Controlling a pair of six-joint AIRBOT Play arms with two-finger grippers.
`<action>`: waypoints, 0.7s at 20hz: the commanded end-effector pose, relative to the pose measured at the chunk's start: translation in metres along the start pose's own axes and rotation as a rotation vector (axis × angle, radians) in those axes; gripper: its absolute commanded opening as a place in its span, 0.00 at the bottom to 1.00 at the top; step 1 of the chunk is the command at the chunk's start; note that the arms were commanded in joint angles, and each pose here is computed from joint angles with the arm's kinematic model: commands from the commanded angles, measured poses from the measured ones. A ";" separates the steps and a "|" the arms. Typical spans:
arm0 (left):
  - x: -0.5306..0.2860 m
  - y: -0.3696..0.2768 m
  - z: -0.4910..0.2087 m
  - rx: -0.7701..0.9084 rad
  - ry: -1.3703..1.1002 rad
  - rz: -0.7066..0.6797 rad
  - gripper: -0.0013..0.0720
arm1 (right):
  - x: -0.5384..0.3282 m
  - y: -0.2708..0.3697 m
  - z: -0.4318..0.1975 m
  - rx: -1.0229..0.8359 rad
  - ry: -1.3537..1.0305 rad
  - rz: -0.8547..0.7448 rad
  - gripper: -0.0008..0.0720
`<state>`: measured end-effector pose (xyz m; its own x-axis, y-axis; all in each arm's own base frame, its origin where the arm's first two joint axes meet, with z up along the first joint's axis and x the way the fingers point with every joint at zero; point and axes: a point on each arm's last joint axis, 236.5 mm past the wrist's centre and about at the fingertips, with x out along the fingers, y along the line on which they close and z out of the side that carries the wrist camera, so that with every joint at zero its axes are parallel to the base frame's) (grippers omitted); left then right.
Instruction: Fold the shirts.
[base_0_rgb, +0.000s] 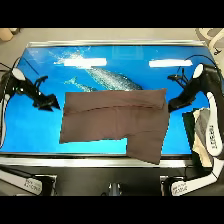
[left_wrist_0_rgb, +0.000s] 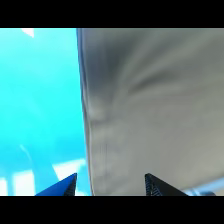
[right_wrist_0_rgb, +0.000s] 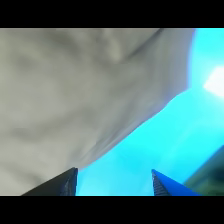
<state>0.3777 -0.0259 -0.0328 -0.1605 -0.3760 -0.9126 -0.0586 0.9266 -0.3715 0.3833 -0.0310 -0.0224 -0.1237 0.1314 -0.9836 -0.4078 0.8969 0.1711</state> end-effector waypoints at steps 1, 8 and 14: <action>0.039 0.007 -0.071 -0.039 0.065 -0.019 0.70 | 0.011 0.025 -0.037 0.024 -0.015 0.036 0.68; 0.080 0.006 -0.112 -0.082 -0.029 -0.059 0.70 | 0.014 0.042 -0.067 0.002 -0.047 -0.002 0.68; 0.101 0.006 -0.127 -0.102 0.010 -0.048 0.70 | 0.009 0.035 -0.070 -0.002 -0.048 -0.046 0.68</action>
<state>0.2426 -0.0546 -0.0969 -0.1643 -0.4232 -0.8910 -0.1463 0.9038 -0.4023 0.3061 -0.0228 -0.0217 -0.0678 0.1353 -0.9885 -0.4086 0.9001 0.1512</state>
